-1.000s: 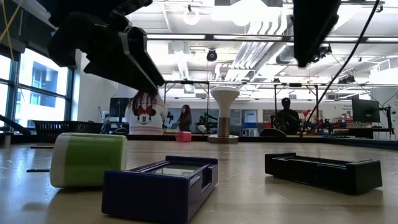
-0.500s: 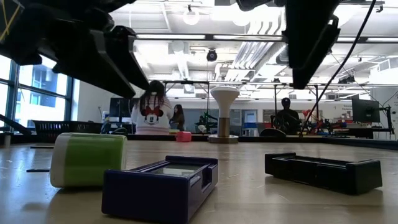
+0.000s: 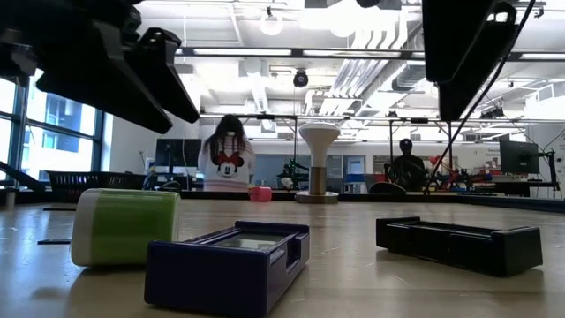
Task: Pick & Place Office items
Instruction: Put the black digital clock into the black bin
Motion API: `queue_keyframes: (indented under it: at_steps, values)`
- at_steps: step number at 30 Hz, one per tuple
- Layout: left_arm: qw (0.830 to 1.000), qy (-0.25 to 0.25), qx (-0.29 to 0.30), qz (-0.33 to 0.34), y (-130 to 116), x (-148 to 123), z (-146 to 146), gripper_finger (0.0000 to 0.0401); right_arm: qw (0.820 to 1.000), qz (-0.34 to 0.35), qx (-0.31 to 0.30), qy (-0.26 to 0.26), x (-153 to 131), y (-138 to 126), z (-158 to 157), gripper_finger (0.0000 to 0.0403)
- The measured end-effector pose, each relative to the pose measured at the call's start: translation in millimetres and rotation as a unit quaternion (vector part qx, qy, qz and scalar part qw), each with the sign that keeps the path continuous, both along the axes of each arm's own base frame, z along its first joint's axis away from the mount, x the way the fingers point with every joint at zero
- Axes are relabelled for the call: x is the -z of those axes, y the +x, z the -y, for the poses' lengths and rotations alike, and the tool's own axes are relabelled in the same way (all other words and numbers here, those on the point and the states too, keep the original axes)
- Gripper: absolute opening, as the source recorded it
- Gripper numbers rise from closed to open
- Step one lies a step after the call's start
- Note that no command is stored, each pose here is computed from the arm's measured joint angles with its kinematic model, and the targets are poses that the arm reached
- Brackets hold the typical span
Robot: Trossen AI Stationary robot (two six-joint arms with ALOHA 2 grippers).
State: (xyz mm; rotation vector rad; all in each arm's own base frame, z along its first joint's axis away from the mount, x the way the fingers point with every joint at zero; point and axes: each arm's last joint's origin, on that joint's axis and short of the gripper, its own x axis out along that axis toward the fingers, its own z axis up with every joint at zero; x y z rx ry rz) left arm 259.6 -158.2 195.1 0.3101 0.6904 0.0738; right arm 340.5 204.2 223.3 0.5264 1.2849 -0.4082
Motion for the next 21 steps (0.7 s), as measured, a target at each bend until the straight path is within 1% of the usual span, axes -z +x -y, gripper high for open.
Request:
queue_keyframes:
  at_steps: [4, 8, 12, 15, 18, 21]
  values:
    - [1.000, 0.000, 0.004, 0.000, -1, 0, 2, 0.0249, 0.999, -0.021, 0.025, 0.022, 8, 1, -3, 0.0326]
    - [1.000, 0.000, 0.005, 0.000, -2, 0, 3, 0.0249, 0.999, -0.028, 0.019, 0.037, 24, 7, -10, 0.0326]
    - [1.000, 0.001, 0.006, 0.000, -2, 0, 3, 0.0249, 0.999, -0.024, 0.013, 0.034, 31, 11, -12, 0.0324]
    - [1.000, 0.001, 0.006, 0.000, -2, 0, 3, 0.0249, 0.999, -0.026, 0.022, 0.020, 32, 11, -9, 0.0309]
    - [1.000, 0.000, 0.005, 0.001, -2, 0, 3, 0.0249, 0.999, -0.020, 0.035, 0.008, 32, 12, -7, 0.0285]
    - [1.000, -0.003, 0.003, 0.002, -1, 0, 3, 0.0249, 0.999, -0.016, 0.035, 0.012, 35, 14, -8, 0.0262]
